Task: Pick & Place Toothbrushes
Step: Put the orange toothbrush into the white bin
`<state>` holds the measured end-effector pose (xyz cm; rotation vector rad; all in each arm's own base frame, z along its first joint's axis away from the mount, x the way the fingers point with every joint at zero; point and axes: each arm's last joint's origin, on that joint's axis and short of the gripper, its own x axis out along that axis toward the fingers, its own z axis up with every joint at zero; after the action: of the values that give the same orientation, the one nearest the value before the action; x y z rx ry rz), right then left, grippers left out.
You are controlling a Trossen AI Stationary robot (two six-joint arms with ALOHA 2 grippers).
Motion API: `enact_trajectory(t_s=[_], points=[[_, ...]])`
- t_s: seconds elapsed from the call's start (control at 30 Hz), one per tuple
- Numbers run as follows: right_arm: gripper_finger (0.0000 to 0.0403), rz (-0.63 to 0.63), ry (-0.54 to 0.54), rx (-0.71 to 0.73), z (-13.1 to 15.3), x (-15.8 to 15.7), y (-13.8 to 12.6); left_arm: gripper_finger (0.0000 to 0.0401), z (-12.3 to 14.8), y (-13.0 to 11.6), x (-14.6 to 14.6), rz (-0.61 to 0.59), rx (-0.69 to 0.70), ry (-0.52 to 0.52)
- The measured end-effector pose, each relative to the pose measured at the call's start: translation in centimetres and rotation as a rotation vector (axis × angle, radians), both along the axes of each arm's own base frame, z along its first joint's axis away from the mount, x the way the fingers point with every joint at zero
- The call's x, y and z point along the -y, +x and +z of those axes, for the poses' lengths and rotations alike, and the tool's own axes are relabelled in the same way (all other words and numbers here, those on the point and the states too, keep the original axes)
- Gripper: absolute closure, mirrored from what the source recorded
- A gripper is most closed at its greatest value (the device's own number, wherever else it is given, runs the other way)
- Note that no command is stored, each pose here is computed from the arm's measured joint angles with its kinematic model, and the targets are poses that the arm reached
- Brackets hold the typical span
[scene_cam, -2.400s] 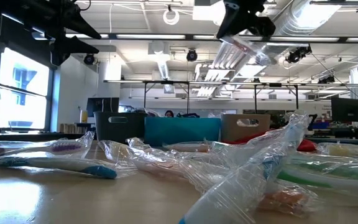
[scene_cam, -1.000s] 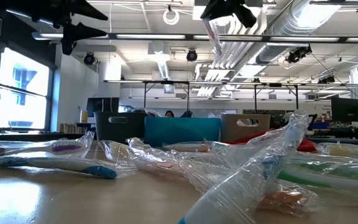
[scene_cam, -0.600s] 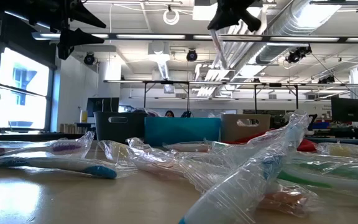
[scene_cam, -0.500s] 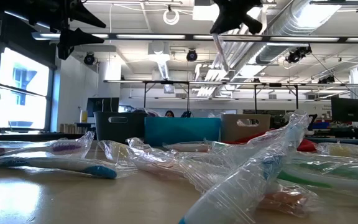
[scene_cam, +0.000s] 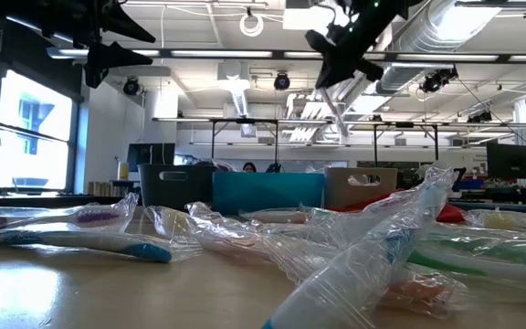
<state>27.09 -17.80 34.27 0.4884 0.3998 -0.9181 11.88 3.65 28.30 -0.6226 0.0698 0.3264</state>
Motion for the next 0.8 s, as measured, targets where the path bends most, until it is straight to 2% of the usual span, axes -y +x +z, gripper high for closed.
enact_trajectory(t_s=[0.37,0.8], points=[[0.0383,-0.003,0.098,-0.079,-3.8,3.7,0.7,0.0226,0.0,0.0,0.0,0.000,-0.005,0.002],[0.0383,-0.011,0.121,-0.080,-4.2,4.7,0.1,0.0226,0.0,0.0,0.0,0.001,-0.004,-0.003]])
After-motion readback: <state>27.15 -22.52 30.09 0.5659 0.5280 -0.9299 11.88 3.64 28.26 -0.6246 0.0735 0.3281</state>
